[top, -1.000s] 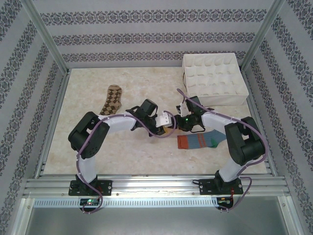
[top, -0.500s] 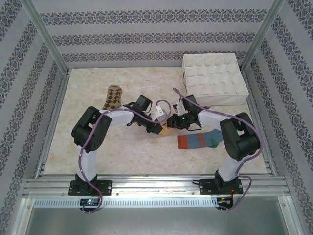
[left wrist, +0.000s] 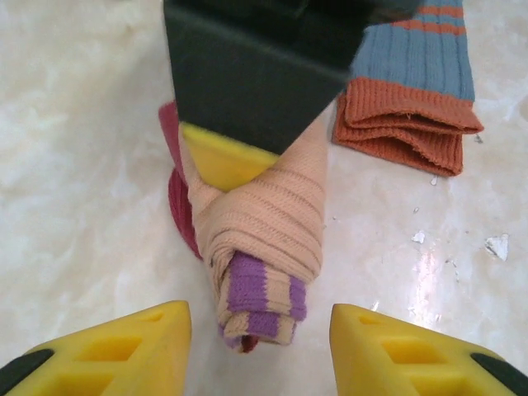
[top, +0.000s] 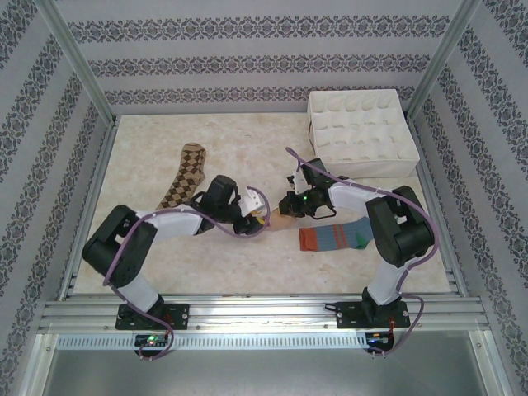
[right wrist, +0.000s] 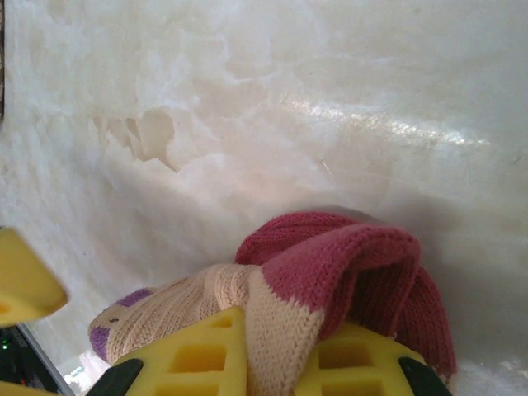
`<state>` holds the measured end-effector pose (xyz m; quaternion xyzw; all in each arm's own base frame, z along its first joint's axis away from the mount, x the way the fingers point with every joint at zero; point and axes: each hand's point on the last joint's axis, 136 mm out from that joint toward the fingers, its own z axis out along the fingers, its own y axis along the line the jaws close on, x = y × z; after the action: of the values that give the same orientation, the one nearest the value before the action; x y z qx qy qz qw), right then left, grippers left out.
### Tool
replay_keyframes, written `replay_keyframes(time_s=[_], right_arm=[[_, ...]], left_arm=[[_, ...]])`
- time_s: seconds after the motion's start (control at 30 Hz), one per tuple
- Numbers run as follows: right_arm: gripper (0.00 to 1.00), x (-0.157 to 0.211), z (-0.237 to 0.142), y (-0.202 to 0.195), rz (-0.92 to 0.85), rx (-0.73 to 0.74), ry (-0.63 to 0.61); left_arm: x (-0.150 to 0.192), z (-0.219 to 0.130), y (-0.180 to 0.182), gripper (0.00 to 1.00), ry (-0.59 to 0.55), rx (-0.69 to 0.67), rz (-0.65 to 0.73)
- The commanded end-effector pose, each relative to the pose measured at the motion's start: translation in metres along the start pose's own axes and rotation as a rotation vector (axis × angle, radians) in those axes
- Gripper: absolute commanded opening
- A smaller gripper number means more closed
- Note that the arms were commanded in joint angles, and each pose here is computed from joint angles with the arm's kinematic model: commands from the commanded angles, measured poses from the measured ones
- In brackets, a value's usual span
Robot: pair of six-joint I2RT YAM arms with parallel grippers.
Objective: Roll the socks
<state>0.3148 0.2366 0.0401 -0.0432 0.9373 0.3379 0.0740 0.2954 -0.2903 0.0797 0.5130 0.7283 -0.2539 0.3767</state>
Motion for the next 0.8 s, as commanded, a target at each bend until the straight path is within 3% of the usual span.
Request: replay_keyframes(time_s=[0.0,0.2,0.5,0.6,0.7,0.77], right_arm=[[0.10,0.037,0.014,-0.043,0.087,0.162,0.125],[0.14,0.038,0.014,-0.043,0.099,0.172,0.134],[0.22,0.039,0.013,-0.043,0.119,0.177,0.135],[0.38,0.037,0.012,-0.042,0.124,0.181,0.127],[0.46,0.035,0.009,-0.042,0.125,0.190,0.118],[0.49,0.035,0.008,-0.042,0.127,0.198,0.112]], left_arm=[[-0.027,-0.001,0.005,0.51,-0.063,-0.139,0.286],[-0.026,0.018,-0.002,0.54,-0.002,-0.148,0.375],[-0.014,0.048,0.000,0.53,0.035,-0.126,0.342],[-0.003,0.055,0.001,0.43,0.076,-0.113,0.319],[0.010,0.060,0.005,0.25,0.136,-0.115,0.279],[0.014,0.060,0.007,0.20,0.155,-0.120,0.266]])
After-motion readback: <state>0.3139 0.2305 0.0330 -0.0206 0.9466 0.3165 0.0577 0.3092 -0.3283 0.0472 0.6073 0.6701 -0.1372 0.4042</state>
